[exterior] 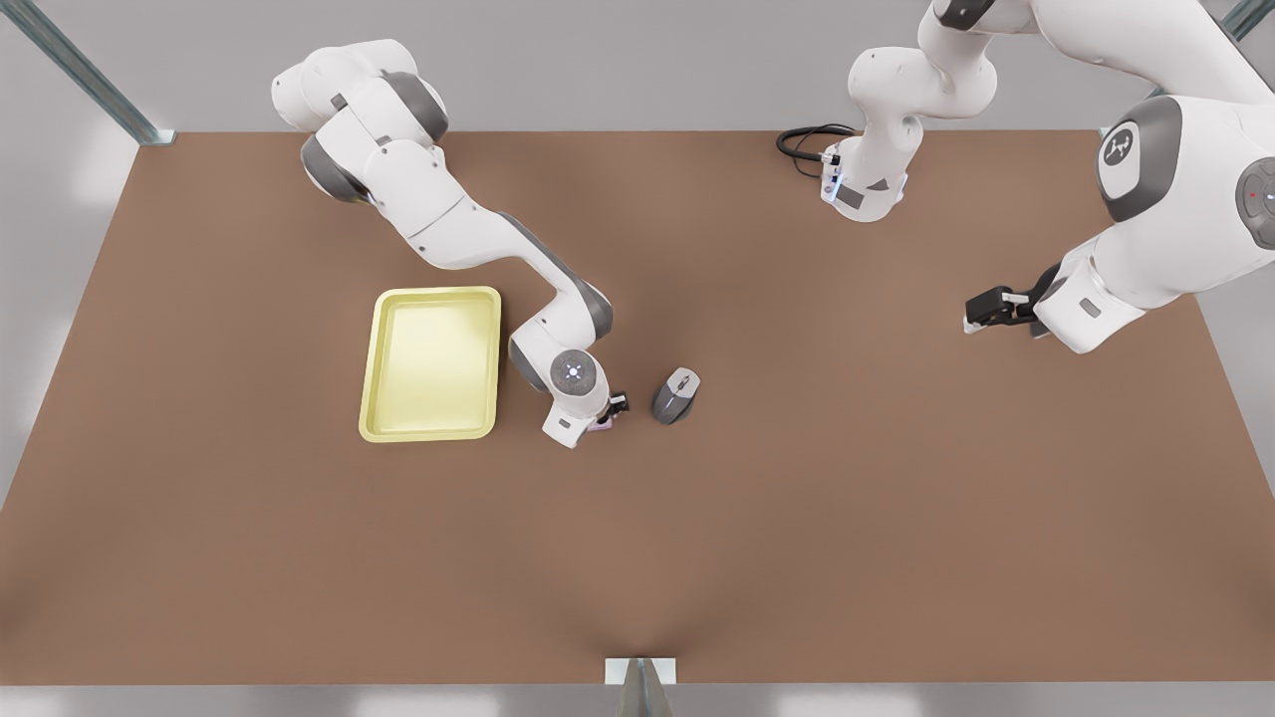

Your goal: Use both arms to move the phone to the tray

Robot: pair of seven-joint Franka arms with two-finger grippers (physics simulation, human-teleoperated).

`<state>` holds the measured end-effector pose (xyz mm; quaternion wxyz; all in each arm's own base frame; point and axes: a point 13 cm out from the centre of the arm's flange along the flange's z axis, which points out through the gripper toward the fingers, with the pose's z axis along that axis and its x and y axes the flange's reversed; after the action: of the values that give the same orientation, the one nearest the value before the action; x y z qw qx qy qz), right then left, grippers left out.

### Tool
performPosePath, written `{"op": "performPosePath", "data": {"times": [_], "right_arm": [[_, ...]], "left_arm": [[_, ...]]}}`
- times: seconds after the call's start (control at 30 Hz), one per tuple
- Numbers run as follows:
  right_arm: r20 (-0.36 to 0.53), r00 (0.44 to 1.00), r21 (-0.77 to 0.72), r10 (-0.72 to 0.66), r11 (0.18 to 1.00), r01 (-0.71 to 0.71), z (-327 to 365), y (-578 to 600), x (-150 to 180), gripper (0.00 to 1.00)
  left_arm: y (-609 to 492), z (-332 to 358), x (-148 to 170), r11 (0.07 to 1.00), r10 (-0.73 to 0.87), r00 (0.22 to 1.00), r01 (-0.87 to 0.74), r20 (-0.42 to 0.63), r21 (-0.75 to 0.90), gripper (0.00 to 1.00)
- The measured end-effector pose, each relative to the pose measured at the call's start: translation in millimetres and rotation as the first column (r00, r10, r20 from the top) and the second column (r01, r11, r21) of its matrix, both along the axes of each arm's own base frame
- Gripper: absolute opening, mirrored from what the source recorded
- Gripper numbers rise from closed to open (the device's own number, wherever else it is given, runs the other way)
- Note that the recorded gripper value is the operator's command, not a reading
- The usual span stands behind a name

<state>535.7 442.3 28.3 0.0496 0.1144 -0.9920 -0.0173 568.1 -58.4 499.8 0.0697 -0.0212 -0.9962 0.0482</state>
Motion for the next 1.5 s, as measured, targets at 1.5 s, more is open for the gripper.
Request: {"op": "performPosePath", "data": {"times": [1.5], "right_arm": [[0.418, 0.892, 0.026, -0.173, 0.984, 0.179, 457, -404, 128, 1.0]], "left_arm": [[27, 5, -3, 0.999, 0.046, 0.999, -0.046, 0.003, 0.009, 1.0]]}}
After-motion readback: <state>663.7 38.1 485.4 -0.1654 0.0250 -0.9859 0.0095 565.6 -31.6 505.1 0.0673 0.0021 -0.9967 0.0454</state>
